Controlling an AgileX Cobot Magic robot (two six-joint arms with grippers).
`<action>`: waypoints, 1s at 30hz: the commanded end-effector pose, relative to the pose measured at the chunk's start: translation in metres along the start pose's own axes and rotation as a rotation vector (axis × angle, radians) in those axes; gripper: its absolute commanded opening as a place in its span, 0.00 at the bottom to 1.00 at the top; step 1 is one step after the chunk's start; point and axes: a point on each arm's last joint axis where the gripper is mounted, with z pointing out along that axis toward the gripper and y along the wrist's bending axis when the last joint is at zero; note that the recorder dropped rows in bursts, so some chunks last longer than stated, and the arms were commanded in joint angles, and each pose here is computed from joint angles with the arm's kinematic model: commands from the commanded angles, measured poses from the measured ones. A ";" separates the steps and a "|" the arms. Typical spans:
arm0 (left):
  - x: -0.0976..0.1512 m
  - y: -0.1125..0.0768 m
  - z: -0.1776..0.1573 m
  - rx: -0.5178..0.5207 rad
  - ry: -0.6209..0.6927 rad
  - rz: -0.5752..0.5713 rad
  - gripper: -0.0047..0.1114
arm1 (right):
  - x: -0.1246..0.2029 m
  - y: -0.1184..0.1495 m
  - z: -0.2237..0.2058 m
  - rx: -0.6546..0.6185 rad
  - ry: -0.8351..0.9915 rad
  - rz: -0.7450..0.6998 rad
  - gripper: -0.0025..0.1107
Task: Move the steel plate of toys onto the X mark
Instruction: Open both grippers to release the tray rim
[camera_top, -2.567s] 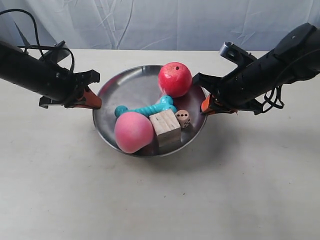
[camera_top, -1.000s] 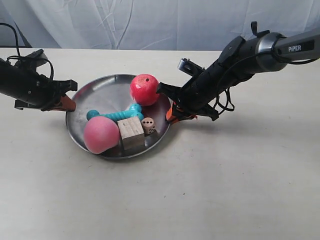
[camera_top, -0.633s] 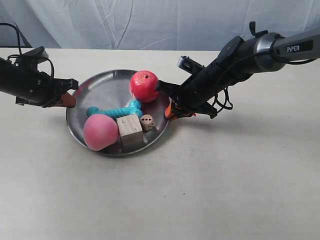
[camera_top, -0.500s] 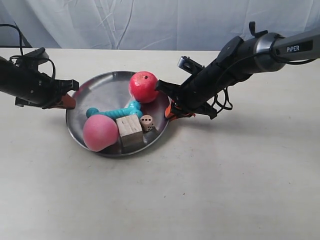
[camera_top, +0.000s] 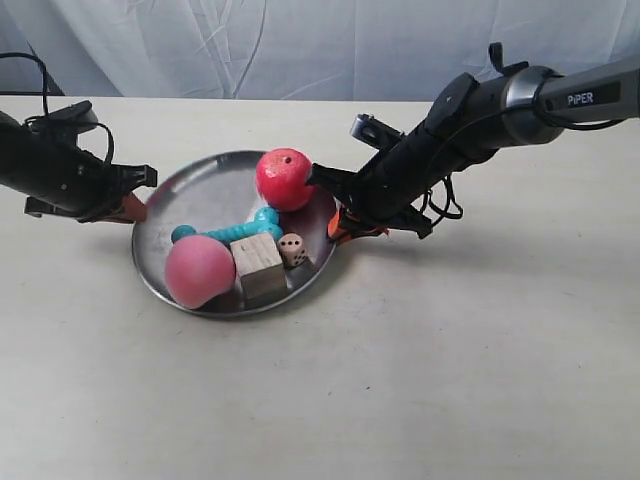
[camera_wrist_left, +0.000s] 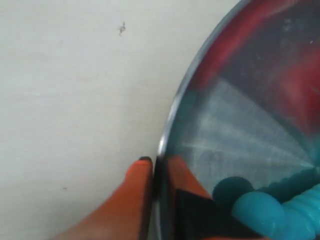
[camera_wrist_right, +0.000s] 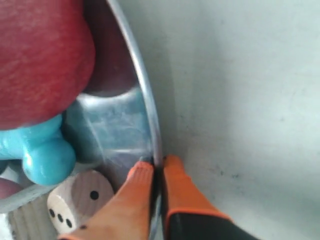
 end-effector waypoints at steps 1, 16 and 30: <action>-0.006 0.001 -0.002 -0.027 -0.046 -0.002 0.29 | -0.002 0.002 -0.003 0.014 -0.018 -0.035 0.01; -0.007 0.002 -0.002 -0.034 -0.060 -0.009 0.40 | -0.003 0.001 -0.003 0.024 -0.027 -0.043 0.02; -0.016 0.000 -0.016 -0.017 -0.112 -0.043 0.36 | -0.002 -0.002 -0.009 0.037 0.007 -0.065 0.65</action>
